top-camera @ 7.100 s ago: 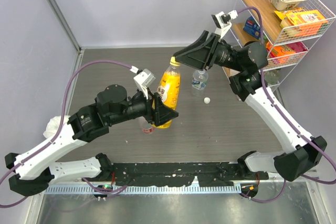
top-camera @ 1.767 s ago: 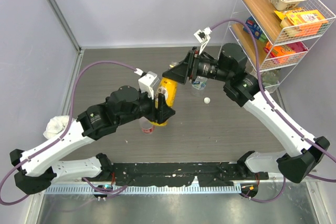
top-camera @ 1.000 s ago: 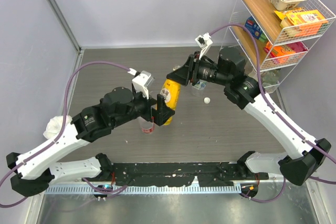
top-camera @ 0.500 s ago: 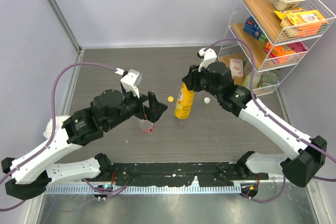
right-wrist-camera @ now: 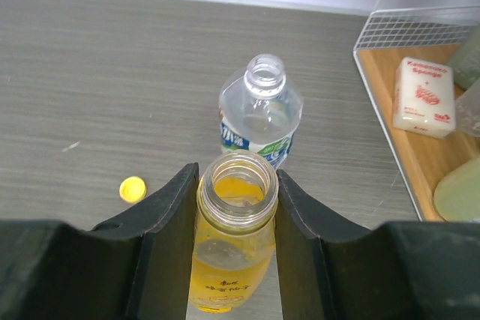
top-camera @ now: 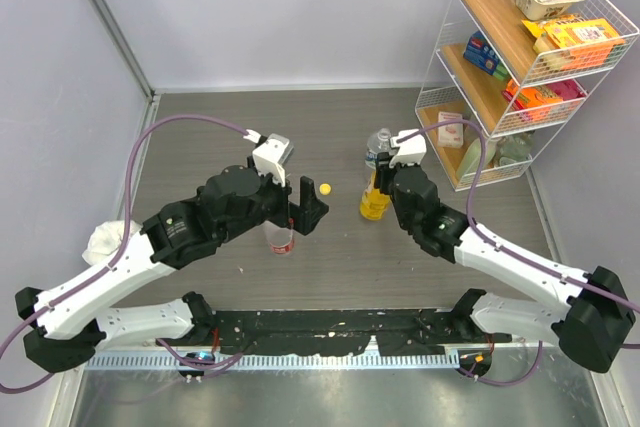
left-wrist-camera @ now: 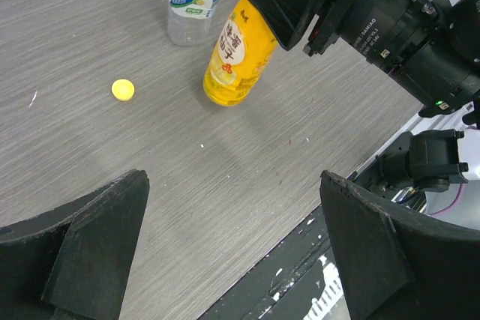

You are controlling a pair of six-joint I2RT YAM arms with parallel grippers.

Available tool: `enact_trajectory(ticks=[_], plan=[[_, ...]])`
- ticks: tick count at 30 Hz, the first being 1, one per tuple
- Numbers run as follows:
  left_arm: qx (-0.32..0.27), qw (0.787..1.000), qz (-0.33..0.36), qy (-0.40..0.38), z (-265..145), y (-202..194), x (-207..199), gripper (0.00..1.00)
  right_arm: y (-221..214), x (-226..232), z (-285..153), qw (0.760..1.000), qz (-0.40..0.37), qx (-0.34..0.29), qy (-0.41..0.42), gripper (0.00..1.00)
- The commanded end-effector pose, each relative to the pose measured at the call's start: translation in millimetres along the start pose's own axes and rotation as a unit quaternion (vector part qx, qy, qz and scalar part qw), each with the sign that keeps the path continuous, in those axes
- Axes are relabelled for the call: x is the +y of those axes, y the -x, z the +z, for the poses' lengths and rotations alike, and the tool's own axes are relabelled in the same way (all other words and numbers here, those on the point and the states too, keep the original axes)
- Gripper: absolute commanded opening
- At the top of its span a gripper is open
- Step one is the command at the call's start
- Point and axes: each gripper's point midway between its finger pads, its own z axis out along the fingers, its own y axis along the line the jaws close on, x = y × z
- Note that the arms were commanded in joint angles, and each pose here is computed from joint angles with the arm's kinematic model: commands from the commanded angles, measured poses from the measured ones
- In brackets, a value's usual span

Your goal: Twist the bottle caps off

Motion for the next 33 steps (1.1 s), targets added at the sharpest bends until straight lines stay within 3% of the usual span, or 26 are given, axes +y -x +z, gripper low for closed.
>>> enact_trajectory(ticks=[1, 21, 23, 24, 28, 33], plan=[[-0.017, 1.0, 0.004, -0.015, -5, 12, -6, 1.0, 44, -19, -6, 0.992, 0.057, -0.095, -0.057, 0.02], [-0.018, 1.0, 0.002, -0.009, -8, 11, -2, 1.0, -26, -34, 1, 0.993, 0.001, -0.038, -0.111, 0.03], [-0.021, 1.0, 0.001, -0.008, -9, 11, -1, 1.0, -30, -32, 0, 0.994, -0.003, -0.033, -0.103, 0.15], [-0.021, 1.0, -0.001, -0.008, -9, 11, -1, 1.0, -33, -30, -1, 0.995, -0.007, -0.029, -0.096, 0.28], [-0.02, 1.0, -0.005, -0.011, -12, 8, -1, 1.0, -36, -32, -6, 0.995, -0.006, -0.022, -0.093, 0.58], [-0.016, 1.0, -0.014, -0.007, -11, 4, 1, 1.0, -34, -33, -12, 0.996, 0.005, -0.016, -0.09, 0.76]])
